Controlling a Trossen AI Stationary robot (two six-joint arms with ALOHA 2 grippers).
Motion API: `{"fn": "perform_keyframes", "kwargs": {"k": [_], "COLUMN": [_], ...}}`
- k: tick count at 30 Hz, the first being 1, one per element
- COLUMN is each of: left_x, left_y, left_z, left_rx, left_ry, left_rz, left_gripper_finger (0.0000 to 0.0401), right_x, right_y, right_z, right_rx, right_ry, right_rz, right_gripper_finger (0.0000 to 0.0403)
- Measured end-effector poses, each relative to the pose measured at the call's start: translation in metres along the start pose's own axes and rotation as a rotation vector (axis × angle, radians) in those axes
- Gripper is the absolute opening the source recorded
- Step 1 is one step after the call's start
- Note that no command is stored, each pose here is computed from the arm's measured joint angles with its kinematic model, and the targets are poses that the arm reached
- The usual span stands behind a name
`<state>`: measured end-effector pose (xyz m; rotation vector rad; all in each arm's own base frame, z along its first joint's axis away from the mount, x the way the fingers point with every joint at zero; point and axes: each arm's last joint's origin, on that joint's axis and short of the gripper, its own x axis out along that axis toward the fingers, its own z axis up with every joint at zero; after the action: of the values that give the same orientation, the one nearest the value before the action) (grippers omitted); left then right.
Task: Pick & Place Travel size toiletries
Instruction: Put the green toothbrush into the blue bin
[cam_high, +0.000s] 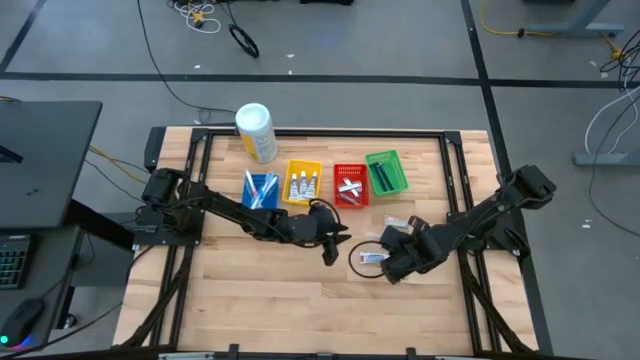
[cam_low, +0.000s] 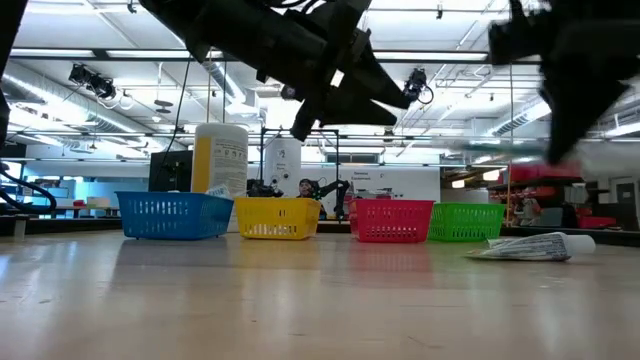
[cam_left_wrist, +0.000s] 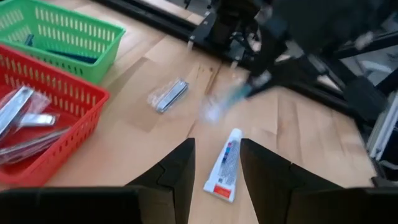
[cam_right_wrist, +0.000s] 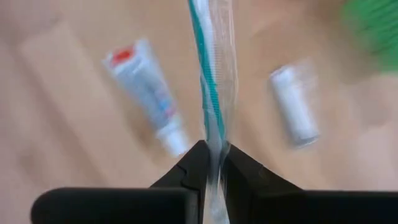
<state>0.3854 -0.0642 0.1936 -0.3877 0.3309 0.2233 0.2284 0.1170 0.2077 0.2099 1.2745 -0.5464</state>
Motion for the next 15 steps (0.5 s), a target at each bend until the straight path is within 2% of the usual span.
{"fn": "perform_keyframes", "kwargs": {"k": [4,8,10,13,15], "left_x": [-0.003,-0.022,-0.032,-0.036,-0.034], "left_y": [-0.002,-0.010,-0.014,-0.017,-0.020], "left_z": [0.005,0.025,0.034,0.041,0.041], "left_rx": [0.016,0.098,0.181,0.249,0.266], "left_ry": [-0.019,-0.073,-0.102,-0.144,-0.162], "left_rz": [-0.012,-0.034,-0.048,-0.067,-0.124], "left_gripper_finger": [0.0135,0.0134,0.0134,0.0134,0.0134], "right_x": [-0.034,-0.067,-0.080,-0.088,-0.085], "right_y": [-0.001,-0.007,-0.014,-0.016,-0.012], "right_z": [0.015,0.006,0.002,0.001,0.004], "right_rx": [-0.021,-0.089,-0.100,-0.073,-0.084], "right_ry": [-0.136,-0.281,-0.368,-0.555,-0.631], "right_rz": [-0.038,-0.035,-0.019,0.016,0.074], "right_gripper_finger": [0.0043,0.0043,0.0043,0.0043,0.0043]}}
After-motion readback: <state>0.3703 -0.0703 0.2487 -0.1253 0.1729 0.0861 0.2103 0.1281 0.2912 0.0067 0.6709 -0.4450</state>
